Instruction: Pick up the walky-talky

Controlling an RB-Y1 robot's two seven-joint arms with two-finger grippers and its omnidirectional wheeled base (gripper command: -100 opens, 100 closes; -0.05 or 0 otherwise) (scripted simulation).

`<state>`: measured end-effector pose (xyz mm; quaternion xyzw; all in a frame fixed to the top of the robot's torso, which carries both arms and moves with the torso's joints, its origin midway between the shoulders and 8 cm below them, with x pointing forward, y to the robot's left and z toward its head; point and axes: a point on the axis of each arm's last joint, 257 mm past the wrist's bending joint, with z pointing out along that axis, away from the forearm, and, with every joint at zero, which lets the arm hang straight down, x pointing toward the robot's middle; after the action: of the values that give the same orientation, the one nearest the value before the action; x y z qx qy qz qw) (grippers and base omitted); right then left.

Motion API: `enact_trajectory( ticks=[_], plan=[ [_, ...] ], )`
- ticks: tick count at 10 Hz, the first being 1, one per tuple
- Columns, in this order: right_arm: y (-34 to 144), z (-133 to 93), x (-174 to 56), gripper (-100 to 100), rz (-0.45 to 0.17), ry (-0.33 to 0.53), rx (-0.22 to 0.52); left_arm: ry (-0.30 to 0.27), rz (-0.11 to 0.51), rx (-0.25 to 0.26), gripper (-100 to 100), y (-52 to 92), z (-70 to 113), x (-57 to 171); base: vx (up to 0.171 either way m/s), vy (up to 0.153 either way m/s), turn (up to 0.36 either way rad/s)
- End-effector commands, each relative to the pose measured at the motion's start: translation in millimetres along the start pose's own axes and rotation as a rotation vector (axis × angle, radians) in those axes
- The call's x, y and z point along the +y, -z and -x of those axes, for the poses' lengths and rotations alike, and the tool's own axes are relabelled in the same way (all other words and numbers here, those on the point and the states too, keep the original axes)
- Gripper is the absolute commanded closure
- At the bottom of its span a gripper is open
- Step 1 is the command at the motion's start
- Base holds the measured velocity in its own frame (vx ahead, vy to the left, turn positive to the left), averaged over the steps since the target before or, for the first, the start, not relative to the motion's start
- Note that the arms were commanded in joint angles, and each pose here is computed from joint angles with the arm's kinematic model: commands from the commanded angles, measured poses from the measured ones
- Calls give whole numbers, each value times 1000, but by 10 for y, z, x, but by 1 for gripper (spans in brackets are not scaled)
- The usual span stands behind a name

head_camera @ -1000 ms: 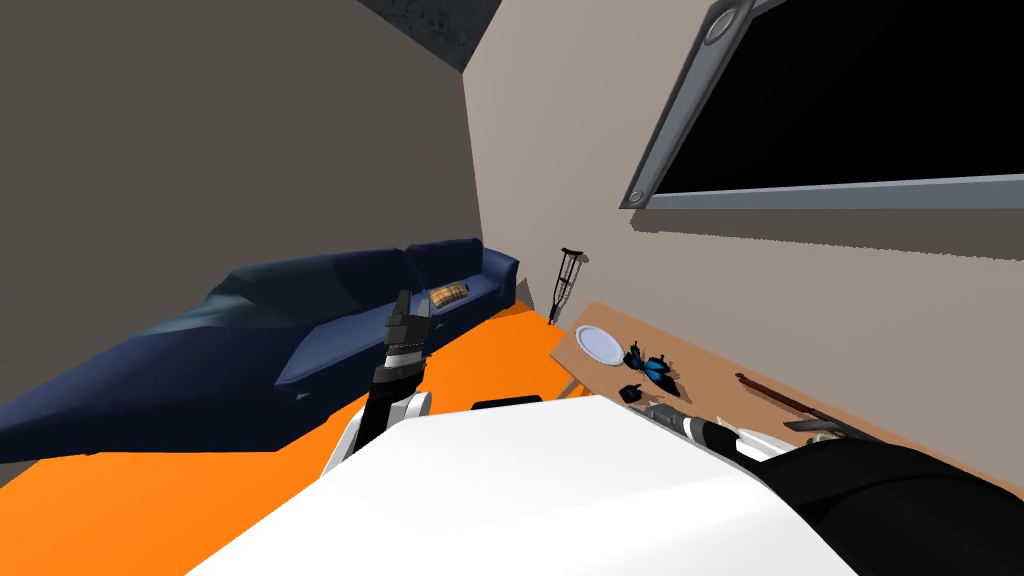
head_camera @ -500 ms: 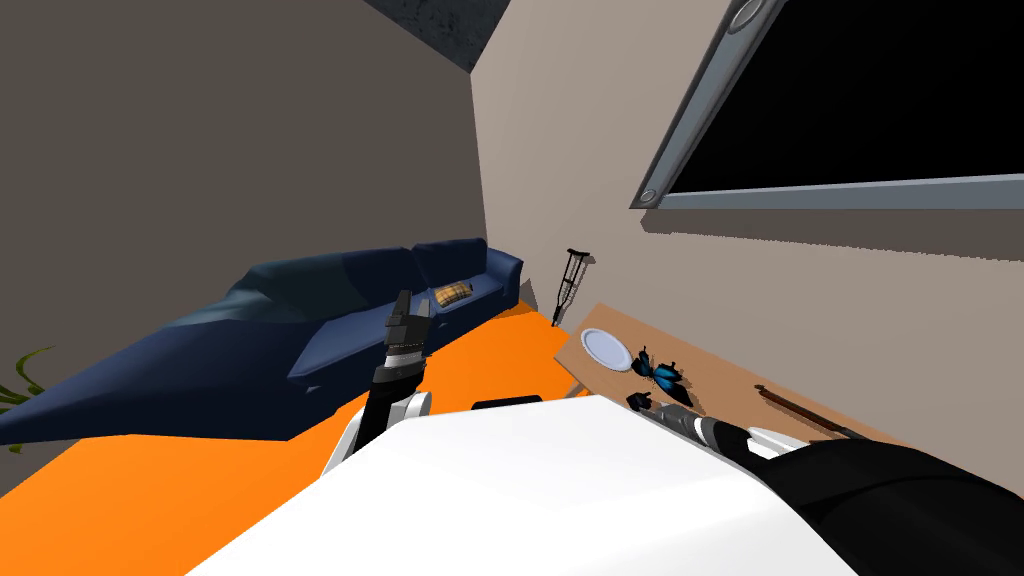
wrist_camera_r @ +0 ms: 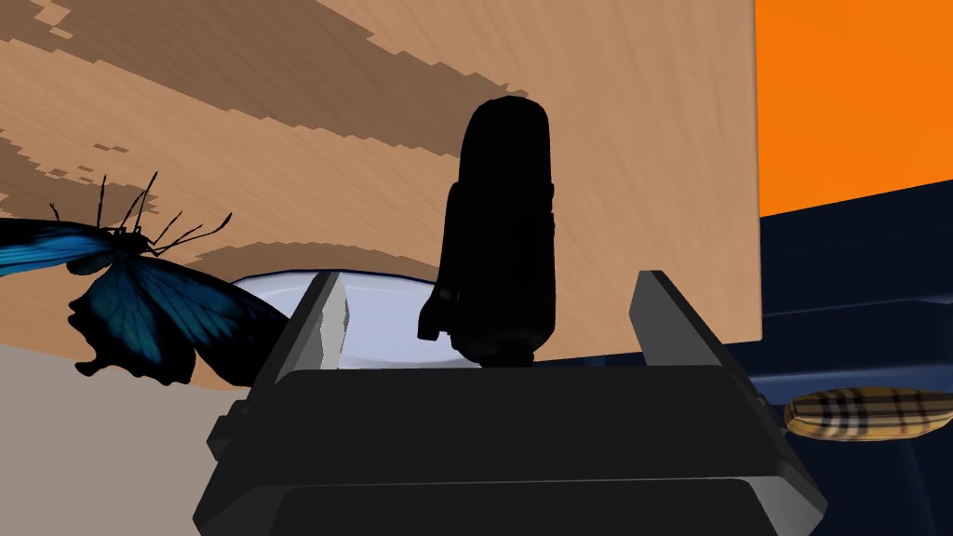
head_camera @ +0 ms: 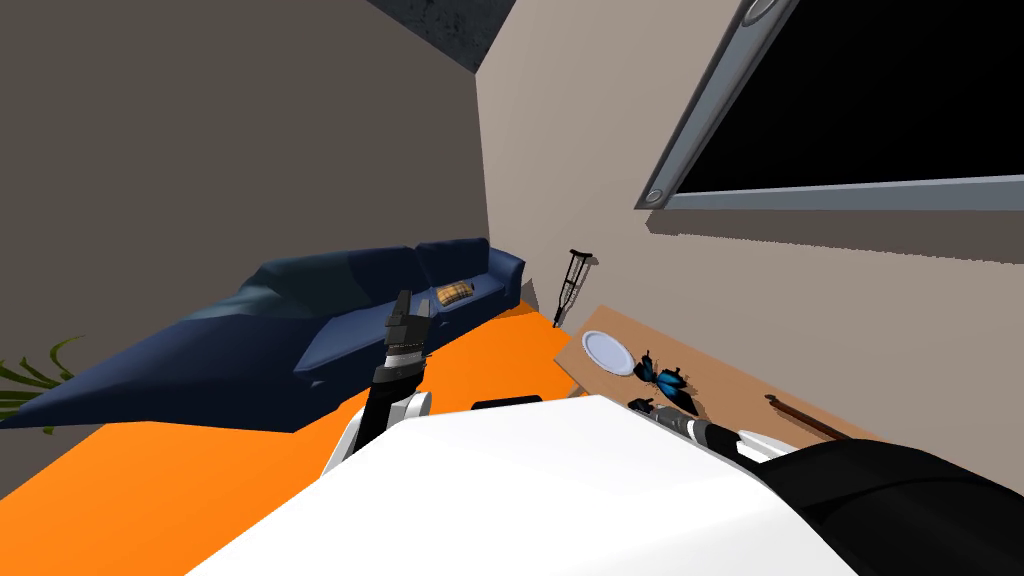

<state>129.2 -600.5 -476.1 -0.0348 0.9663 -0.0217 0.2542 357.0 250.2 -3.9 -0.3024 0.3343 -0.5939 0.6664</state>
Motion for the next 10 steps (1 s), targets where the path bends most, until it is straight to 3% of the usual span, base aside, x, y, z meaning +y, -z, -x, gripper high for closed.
enact_trajectory(
  ticks=[1,5,6,7,9,10],
  plan=[
    [0,0,0,100,0,0,0,0,0,0,0,0,0,0,0,0,0],
    [0,2,1,100,0,-2,-1,0,0,0,0,0,0,0,0,0,0],
    [0,2,1,0,0,-2,-1,0,0,0,0,0,0,0,0,0,0],
    [90,62,-74,100,6,11,0,0,0,0,0,0,0,0,-7,42,-98],
    [104,68,-95,100,4,13,-1,0,0,0,0,0,0,0,-9,50,-70],
    [113,64,-96,0,6,13,0,0,0,0,0,0,0,0,-2,6,1]
  ],
)
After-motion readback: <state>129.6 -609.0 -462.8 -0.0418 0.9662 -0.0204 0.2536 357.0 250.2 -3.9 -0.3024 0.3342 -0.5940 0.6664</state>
